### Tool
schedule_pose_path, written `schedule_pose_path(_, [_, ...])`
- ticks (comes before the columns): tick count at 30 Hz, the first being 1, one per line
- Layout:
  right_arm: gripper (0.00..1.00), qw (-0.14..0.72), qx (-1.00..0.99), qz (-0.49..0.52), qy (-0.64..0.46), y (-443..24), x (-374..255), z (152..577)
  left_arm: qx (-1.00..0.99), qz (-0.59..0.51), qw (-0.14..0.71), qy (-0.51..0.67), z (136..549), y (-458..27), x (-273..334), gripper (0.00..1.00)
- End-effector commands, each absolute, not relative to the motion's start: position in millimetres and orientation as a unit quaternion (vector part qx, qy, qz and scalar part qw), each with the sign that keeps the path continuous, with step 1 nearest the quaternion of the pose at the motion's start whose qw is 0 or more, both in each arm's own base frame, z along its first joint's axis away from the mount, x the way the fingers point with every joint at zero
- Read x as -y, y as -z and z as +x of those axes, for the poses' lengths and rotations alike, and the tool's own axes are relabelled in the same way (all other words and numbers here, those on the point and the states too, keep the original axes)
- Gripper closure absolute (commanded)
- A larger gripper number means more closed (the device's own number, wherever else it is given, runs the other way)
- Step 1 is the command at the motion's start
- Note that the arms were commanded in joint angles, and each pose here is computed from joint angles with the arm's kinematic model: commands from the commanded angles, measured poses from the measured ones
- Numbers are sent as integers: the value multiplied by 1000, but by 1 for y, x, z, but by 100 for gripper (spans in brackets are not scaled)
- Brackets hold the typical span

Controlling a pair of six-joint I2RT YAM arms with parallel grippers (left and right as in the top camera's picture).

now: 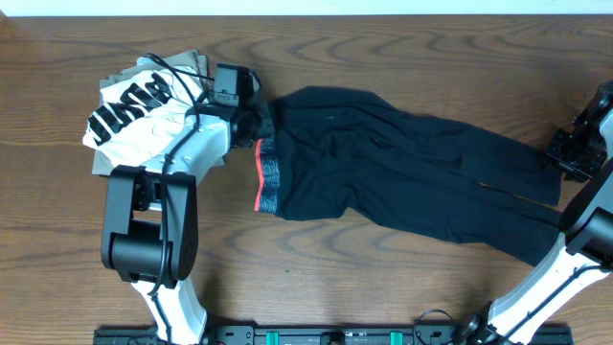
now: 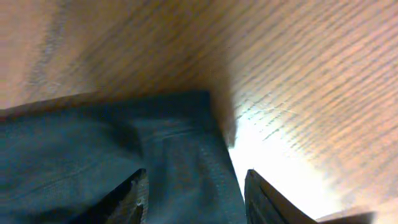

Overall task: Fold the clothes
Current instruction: 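Pull the leg ends rightward with the right gripper to straighten the leggings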

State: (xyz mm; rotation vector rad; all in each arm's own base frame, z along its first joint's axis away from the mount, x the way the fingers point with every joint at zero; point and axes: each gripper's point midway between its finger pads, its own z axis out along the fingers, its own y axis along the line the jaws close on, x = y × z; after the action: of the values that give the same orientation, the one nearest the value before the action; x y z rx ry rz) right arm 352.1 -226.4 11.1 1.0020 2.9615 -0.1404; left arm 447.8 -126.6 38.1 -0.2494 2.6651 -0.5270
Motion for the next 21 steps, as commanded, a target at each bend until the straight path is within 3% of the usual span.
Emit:
schedule_pose_path(1, [52, 6, -951, 308, 24, -6, 220, 355, -955, -87, 215, 184, 450, -46, 129, 94])
schedule_pose_path(10, [52, -8, -951, 309, 13, 20, 217, 355, -957, -82, 210, 183, 447, -45, 131, 94])
schedule_pose_path(14, [57, -22, -951, 308, 2, 35, 212, 353, -957, -82, 209, 182, 447, -44, 131, 94])
schedule_pose_path(15, [64, -23, -951, 308, -1, 36, 212, 354, -957, -82, 209, 182, 447, -44, 131, 94])
schedule_pose_path(17, [90, -9, -954, 300, -22, 34, 207, 361, -957, -82, 209, 182, 447, -44, 131, 93])
schedule_pose_path(18, [99, 4, -955, 294, -36, 29, 204, 368, -957, -82, 209, 182, 447, -44, 131, 94])
schedule_pose_path(21, [99, 54, -955, 289, -44, -1, 211, 391, -958, -75, 210, 180, 447, -44, 130, 94])
